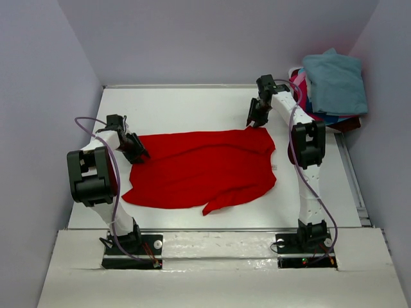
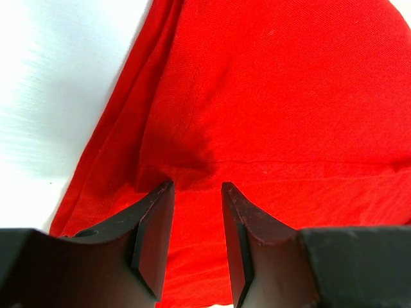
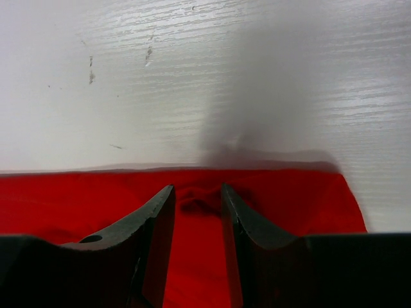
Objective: Fold and stack the t-shirts
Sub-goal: Fold the tshirt
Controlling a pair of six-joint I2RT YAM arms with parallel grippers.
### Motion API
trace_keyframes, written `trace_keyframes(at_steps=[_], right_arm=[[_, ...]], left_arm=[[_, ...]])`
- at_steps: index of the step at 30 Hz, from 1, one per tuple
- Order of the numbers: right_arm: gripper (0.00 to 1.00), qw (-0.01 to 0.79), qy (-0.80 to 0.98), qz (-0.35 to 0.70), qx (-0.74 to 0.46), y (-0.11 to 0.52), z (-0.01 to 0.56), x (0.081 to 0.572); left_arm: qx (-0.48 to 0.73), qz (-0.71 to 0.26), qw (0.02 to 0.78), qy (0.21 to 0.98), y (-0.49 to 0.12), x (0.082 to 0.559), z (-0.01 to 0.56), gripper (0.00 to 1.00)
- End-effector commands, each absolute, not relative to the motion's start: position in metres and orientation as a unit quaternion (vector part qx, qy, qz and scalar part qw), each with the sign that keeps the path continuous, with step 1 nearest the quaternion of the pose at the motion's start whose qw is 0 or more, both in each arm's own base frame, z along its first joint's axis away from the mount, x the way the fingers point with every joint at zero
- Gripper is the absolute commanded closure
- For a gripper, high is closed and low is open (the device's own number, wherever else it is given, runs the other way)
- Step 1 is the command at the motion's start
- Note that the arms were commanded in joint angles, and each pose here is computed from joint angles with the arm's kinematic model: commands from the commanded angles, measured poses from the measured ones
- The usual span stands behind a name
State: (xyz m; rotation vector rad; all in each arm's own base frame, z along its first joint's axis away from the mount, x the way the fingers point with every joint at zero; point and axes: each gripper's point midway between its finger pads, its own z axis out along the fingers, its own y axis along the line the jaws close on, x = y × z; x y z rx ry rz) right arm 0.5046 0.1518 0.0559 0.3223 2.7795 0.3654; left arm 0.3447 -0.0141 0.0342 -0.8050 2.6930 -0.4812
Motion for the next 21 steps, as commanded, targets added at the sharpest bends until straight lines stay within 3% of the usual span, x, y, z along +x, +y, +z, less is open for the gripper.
trace_keyframes(at_steps=[1,21], right_arm=[[0.6,0.178,0.968,0.145,0.101,0.159,0.077,0.508],[0.61,0.173,0.969,0.146,0.094,0.156,0.094,0.488]], left_arm=[[-0.268,-0.173,0.17,0.932,-0.014,0.354,0.05,0.53],[-0.27,-0.171,0.166,0.933,-0.013,0.352,0.045,0.53]])
